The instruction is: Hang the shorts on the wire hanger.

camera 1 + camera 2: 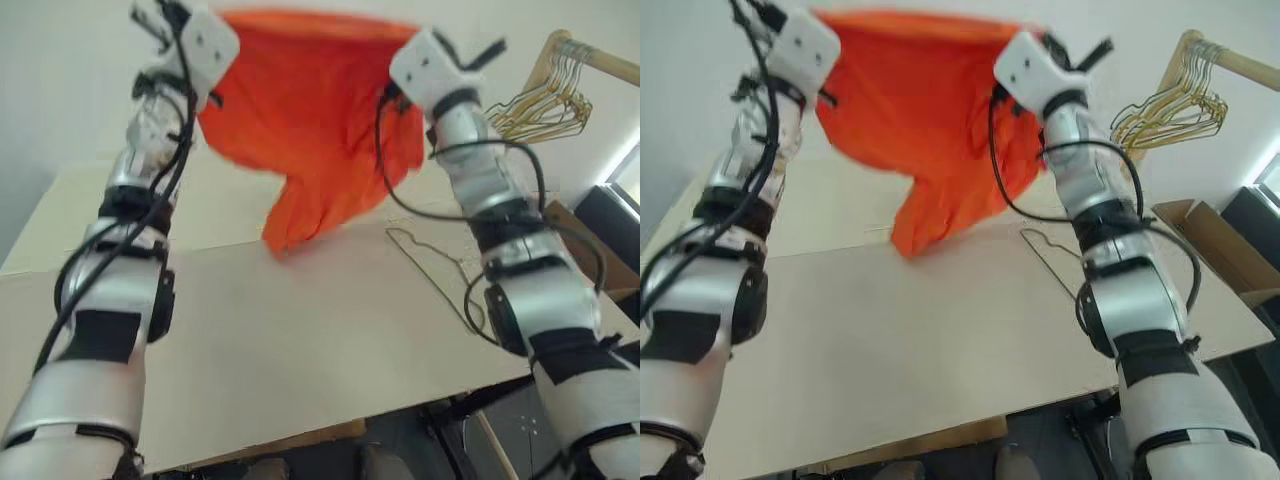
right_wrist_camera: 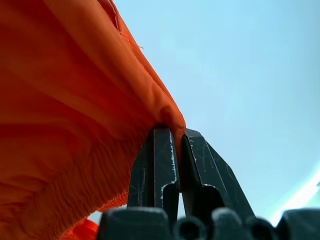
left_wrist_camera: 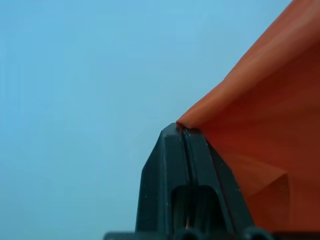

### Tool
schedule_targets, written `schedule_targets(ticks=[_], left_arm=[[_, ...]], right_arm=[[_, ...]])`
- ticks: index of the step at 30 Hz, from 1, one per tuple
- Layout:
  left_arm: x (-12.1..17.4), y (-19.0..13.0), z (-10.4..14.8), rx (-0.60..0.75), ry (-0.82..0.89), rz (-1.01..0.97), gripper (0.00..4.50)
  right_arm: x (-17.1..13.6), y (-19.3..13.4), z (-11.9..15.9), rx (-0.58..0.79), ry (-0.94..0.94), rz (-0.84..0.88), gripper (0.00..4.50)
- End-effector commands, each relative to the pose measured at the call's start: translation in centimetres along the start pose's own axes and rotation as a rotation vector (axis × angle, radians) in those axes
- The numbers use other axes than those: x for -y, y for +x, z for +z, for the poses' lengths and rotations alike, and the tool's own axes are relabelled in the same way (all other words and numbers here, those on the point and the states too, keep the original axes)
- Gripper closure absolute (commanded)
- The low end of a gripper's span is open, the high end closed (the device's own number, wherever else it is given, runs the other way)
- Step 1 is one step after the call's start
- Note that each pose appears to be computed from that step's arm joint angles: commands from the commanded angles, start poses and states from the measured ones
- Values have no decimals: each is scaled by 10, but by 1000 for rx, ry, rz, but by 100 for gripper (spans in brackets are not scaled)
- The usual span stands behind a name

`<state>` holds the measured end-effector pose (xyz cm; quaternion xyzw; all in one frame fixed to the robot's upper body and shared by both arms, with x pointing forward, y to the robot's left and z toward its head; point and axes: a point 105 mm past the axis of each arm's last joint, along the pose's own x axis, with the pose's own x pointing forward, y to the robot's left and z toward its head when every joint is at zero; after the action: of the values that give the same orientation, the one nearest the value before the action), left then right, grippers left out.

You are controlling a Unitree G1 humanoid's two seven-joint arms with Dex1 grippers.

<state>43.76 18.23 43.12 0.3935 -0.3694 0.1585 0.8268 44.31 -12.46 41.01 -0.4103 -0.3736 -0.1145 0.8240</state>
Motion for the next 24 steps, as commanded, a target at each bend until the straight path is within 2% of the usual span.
schedule_targets(ticks=[1, 4, 6, 9, 13, 16, 18, 21, 24], left_arm=[[-56, 14, 25, 75, 5, 282, 450], [-65, 13, 34, 146, -5, 310, 450], [-55, 8, 31, 179, -4, 255, 450], [-23, -12, 22, 249, -32, 98, 450], [35, -71, 1, 339, -167, -212, 450], [59, -130, -15, 286, -319, -328, 450], [64, -163, -18, 238, -363, -379, 450], [59, -198, -20, 140, -412, -424, 450], [42, -228, -29, 11, -443, -466, 450]], right_arm=[[40, 8, 17, 109, 64, -192, 446], [28, -6, 11, 173, 60, -143, 446], [12, -22, -4, 176, 44, -72, 446], [-20, -55, -26, 183, 36, 86, 446], [-67, -124, -36, 274, 64, 411, 446], [-94, -176, -34, 332, 112, 637, 446], [-105, -200, -29, 357, 159, 745, 446], [-114, -223, -18, 407, 209, 856, 446], [-124, -251, -5, 448, 293, 1003, 446]])
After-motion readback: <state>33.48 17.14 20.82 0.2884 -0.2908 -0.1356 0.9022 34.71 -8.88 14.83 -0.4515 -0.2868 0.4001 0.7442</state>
